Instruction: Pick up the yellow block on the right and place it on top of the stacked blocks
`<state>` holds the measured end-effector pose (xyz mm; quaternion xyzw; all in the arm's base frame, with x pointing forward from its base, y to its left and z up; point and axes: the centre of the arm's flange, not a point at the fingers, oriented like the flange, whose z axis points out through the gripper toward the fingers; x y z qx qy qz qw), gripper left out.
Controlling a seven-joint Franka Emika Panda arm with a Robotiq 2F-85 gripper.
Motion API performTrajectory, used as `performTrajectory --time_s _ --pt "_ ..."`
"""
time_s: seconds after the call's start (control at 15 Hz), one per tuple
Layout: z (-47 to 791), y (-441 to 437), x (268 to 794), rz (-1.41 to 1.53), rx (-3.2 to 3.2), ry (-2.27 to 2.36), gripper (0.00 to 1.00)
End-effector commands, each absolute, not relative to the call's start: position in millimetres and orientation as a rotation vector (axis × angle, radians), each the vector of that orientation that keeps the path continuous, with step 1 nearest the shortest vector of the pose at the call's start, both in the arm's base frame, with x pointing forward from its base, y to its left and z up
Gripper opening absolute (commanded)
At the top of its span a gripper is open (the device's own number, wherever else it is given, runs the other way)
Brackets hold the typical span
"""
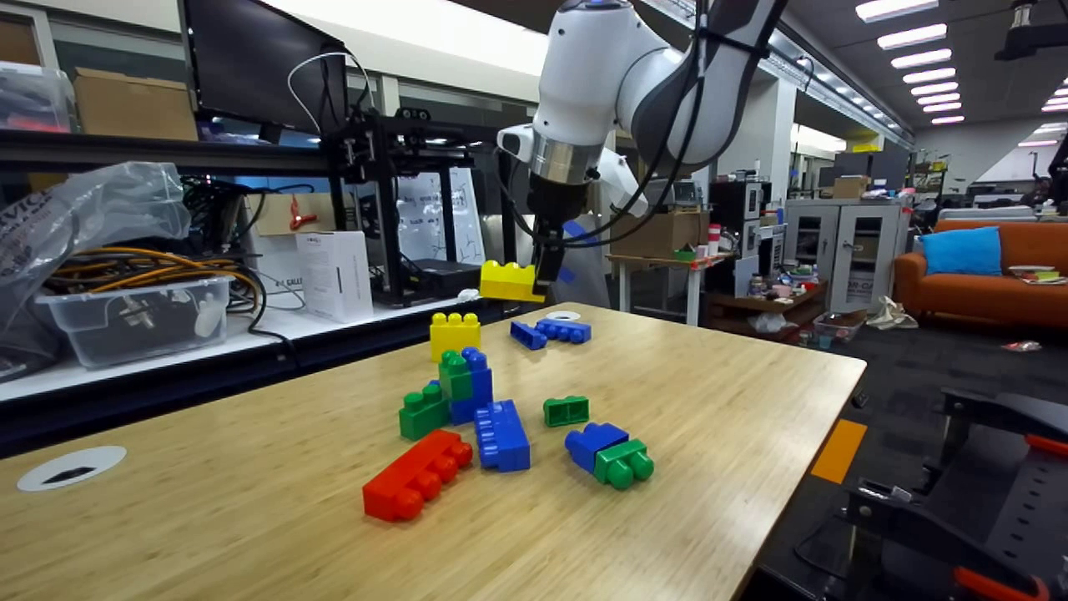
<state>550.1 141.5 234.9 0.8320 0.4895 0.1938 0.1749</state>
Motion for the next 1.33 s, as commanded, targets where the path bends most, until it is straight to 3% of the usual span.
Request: performTrajectory --time_s 0.0,0.13,0.2,1.27 --pt "227.1 144.2 537.8 0.570 2.322 1.403 0.38" --pt "225.7 144.8 536.6 0.531 2.319 1.416 0.38" --pt "230.0 147.1 543.0 0.542 2.333 1.407 0.63" --pt "227.1 146.5 540.6 0.533 2.337 1.410 0.63"
